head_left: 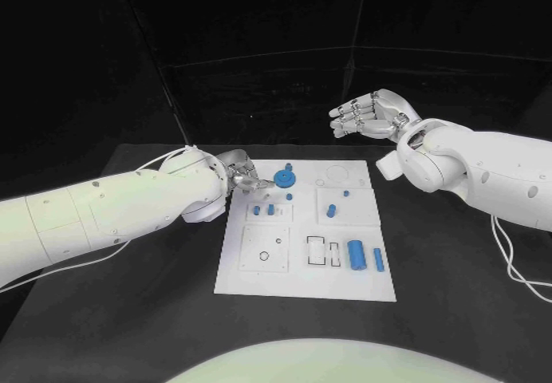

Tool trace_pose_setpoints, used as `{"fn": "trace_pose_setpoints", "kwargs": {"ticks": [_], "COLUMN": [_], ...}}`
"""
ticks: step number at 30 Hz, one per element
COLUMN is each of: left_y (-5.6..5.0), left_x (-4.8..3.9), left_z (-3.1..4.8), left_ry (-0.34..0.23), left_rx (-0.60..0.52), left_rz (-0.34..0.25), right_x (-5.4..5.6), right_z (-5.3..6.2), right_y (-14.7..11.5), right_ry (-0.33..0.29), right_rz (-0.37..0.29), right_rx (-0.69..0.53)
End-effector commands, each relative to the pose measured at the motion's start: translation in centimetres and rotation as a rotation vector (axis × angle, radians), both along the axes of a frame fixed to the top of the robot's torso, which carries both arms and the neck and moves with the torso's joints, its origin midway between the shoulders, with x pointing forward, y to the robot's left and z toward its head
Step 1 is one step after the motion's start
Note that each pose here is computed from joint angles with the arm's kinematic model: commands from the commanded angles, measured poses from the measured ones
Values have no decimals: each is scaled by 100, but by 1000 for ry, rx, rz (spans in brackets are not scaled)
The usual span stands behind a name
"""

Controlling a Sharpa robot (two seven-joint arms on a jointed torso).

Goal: Assemble the parts on the task board

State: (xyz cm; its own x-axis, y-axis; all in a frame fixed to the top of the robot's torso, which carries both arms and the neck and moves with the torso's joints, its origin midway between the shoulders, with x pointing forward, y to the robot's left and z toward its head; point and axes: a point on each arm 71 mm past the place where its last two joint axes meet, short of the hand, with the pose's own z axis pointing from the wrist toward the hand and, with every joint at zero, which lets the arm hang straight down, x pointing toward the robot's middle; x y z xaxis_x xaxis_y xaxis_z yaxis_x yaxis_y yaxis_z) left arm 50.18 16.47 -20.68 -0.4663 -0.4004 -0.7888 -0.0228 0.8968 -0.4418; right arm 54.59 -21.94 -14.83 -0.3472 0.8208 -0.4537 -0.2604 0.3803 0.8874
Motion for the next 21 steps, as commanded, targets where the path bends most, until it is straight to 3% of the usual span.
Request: {"fn": "trace_pose_setpoints", "kwargs": {"ticks": [1, 6, 11, 16, 21], "left_y": [-120, -310, -457, -548, -587], "left_x": [49, 119, 174, 198, 224], "left_z": [100, 114, 37, -84, -167], "left_ry": [-111, -195, -270, -295, -282], "left_rx": [-73, -140, -137, -63, 1], "left_rz": [-80, -220, -344, -442, -485], "right_x": [0, 3, 4, 4, 5], "right_z": [17, 16, 16, 16, 15], "right_y": [8, 28, 46, 53, 67], "right_ry": [-6, -6, -6, -5, -5], "right_rz": [6, 10, 14, 15, 18], "right_rx": [6, 7, 8, 8, 9]}}
